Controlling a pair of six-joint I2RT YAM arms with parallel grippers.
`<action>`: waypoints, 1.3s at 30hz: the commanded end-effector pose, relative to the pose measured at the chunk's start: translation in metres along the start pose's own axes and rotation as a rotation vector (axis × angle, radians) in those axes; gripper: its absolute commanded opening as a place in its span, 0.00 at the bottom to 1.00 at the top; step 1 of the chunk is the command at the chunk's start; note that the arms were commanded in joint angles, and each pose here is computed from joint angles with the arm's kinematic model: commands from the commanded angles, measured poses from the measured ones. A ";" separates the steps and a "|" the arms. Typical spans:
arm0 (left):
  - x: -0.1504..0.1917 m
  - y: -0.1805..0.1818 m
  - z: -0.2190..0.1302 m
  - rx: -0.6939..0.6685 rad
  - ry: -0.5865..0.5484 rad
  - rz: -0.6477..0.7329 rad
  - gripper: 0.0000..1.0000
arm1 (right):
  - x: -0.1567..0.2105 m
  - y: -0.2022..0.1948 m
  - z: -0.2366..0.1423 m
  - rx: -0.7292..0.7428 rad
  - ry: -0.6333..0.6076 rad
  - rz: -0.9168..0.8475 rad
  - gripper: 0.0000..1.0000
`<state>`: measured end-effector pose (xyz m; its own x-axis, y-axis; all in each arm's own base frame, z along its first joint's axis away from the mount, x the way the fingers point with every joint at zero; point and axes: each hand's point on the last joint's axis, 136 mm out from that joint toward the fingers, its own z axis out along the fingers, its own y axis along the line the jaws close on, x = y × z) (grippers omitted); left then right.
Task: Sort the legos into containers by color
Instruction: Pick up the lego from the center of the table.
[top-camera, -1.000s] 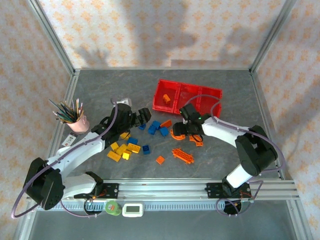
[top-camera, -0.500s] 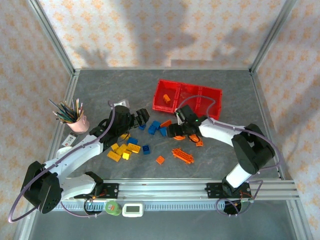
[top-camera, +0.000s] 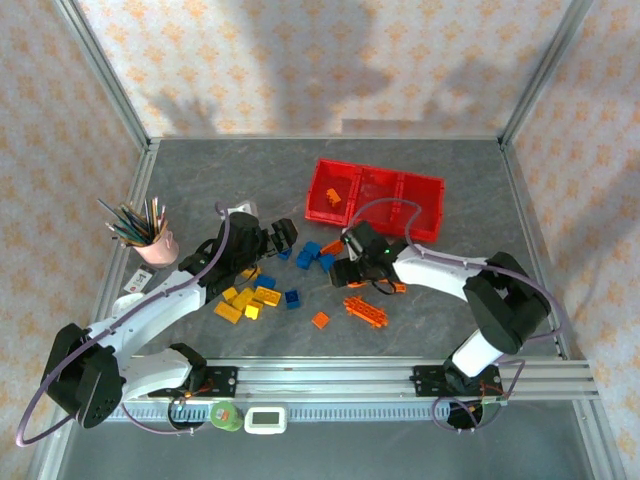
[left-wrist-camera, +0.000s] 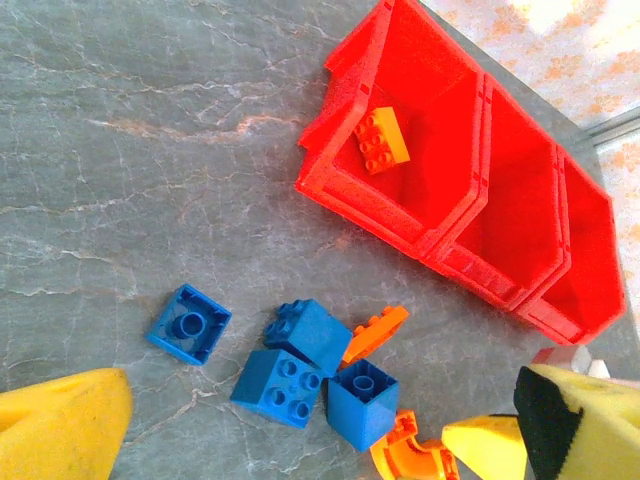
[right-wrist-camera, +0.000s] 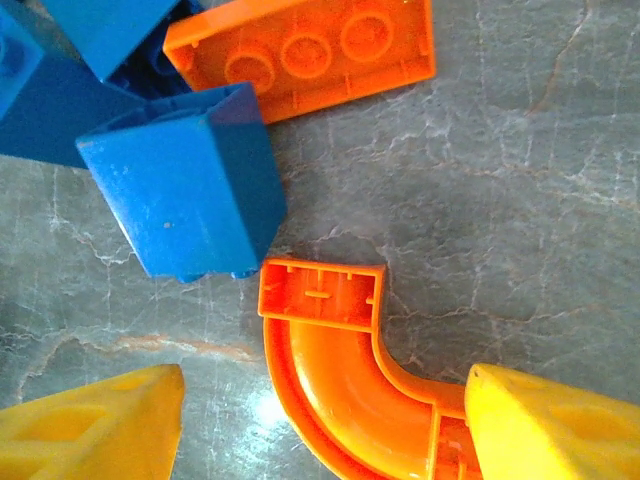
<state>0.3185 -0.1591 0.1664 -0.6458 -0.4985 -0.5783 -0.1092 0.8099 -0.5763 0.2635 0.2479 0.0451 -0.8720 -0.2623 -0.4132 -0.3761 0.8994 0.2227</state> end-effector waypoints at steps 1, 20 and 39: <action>-0.001 0.004 -0.007 -0.019 -0.020 0.008 0.99 | 0.012 -0.011 -0.008 0.108 0.032 0.007 0.76; -0.003 0.019 -0.015 -0.066 -0.057 0.006 0.99 | -0.009 -0.014 0.024 0.259 0.061 -0.114 0.62; -0.011 -0.002 -0.014 -0.013 -0.041 0.031 0.99 | -0.047 -0.007 -0.012 0.248 -0.064 -0.073 0.31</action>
<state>0.3119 -0.1444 0.1690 -0.6134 -0.5091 -0.6038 -0.1361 0.8212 -0.5542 0.2858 0.2502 0.0343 -0.8450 -0.3643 -0.3914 -0.3853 0.9224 -0.0267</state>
